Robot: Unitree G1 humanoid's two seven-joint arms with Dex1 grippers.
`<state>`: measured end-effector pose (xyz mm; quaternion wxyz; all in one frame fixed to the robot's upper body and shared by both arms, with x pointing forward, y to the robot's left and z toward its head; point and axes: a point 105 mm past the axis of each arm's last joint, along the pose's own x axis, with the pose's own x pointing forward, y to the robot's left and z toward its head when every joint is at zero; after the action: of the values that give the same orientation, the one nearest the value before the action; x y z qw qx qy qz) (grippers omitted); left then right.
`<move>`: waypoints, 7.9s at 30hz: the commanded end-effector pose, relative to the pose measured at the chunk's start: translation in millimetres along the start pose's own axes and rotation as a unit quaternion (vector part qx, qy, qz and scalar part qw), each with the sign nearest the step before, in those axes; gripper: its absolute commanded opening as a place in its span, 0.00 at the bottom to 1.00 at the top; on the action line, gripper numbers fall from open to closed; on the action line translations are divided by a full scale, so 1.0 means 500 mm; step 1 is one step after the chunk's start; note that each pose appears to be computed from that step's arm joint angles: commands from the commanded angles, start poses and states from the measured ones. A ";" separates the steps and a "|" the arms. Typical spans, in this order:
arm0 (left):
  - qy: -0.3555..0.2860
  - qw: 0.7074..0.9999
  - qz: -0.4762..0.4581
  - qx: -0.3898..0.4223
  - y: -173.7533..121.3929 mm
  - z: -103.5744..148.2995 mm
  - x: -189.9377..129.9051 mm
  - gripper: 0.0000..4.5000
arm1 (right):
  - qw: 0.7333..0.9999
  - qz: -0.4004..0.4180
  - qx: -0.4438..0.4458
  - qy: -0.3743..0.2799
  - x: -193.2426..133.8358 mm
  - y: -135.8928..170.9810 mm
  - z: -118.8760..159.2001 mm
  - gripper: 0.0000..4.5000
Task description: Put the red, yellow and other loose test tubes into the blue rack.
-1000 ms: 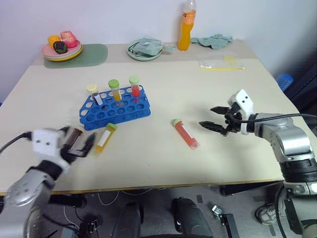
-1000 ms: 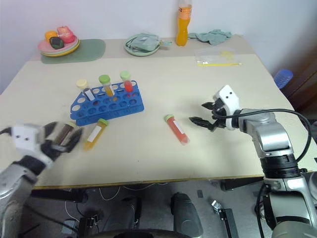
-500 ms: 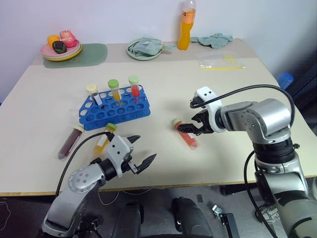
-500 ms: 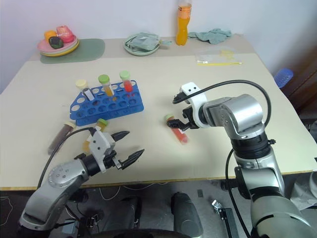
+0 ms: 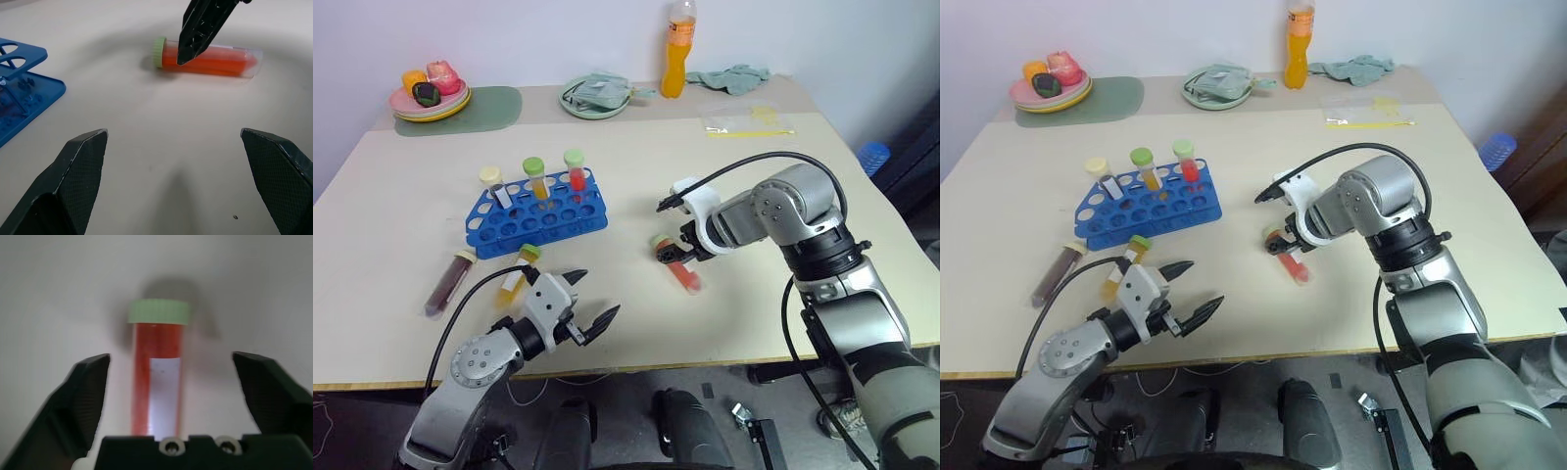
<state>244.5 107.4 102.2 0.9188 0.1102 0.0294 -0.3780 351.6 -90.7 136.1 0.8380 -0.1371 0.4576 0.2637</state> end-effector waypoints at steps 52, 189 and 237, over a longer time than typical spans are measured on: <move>-0.086 0.970 0.225 -0.009 0.116 0.060 -0.055 1.00 | 0.805 0.035 -0.047 -0.590 0.062 0.187 0.276 0.18; -0.317 0.857 0.406 -0.010 0.269 0.194 -0.070 0.80 | 0.872 0.168 -0.158 -0.431 0.006 0.128 -0.044 0.97; 0.116 0.870 0.472 0.081 0.475 0.147 -0.302 0.17 | 0.862 0.199 -0.164 -0.436 0.019 0.151 -0.030 0.97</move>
<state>303.8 363.0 182.9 0.9624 0.1754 0.1963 0.0675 304.3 -36.1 108.6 0.8516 -0.0498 0.0382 0.5204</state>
